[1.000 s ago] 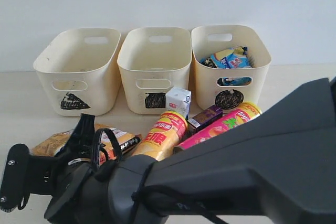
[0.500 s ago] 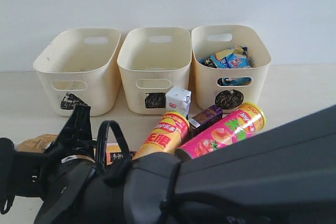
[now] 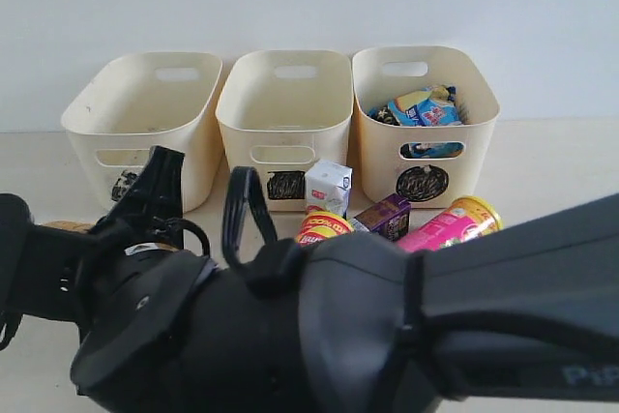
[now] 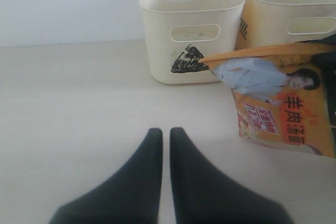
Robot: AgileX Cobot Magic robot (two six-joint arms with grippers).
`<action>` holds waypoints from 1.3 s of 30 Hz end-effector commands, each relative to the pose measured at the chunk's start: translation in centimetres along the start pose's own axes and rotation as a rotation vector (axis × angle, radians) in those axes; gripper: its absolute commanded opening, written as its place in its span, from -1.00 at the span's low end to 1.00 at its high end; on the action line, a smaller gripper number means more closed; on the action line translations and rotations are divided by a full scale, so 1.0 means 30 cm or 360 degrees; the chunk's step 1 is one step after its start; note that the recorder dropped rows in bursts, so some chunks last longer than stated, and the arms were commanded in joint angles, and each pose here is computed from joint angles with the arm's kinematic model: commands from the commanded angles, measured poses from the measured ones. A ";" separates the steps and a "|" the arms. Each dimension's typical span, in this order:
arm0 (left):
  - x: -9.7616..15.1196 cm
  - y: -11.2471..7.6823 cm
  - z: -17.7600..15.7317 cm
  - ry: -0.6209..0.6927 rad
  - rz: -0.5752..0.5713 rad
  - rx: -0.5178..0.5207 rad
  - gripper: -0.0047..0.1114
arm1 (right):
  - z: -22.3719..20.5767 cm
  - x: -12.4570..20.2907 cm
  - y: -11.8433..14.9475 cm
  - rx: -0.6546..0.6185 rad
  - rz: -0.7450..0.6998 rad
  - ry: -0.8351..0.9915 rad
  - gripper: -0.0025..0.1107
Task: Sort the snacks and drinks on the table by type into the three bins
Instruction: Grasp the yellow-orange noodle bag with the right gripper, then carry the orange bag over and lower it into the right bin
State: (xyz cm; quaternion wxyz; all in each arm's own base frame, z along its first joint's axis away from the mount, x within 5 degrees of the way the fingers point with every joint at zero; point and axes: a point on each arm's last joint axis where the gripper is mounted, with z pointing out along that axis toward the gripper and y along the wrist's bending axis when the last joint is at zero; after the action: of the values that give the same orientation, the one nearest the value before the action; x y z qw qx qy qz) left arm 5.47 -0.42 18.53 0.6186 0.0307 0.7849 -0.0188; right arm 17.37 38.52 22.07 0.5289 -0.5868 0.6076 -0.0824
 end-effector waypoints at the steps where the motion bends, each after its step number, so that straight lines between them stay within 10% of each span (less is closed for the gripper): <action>1: 0.001 0.000 -0.001 -0.0017 -0.0010 -0.0001 -0.84 | -0.060 0.000 -0.048 0.0044 0.0007 -0.0025 -0.96; 19: 0.001 0.000 -0.001 -0.0017 -0.0010 -0.0001 -0.84 | -0.260 -0.118 -0.075 0.0126 -0.0056 -0.0299 -0.96; 39: 0.001 0.000 -0.001 -0.0017 -0.0010 -0.0001 -0.84 | -0.192 0.006 -0.416 0.1085 -0.0438 -0.0129 -0.96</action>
State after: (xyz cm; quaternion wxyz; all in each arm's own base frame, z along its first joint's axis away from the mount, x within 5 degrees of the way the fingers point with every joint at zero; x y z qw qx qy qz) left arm 5.47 -0.42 18.53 0.6186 0.0307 0.7849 -0.0188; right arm 20.02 32.75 32.30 0.6931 -0.4784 0.4471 -0.3014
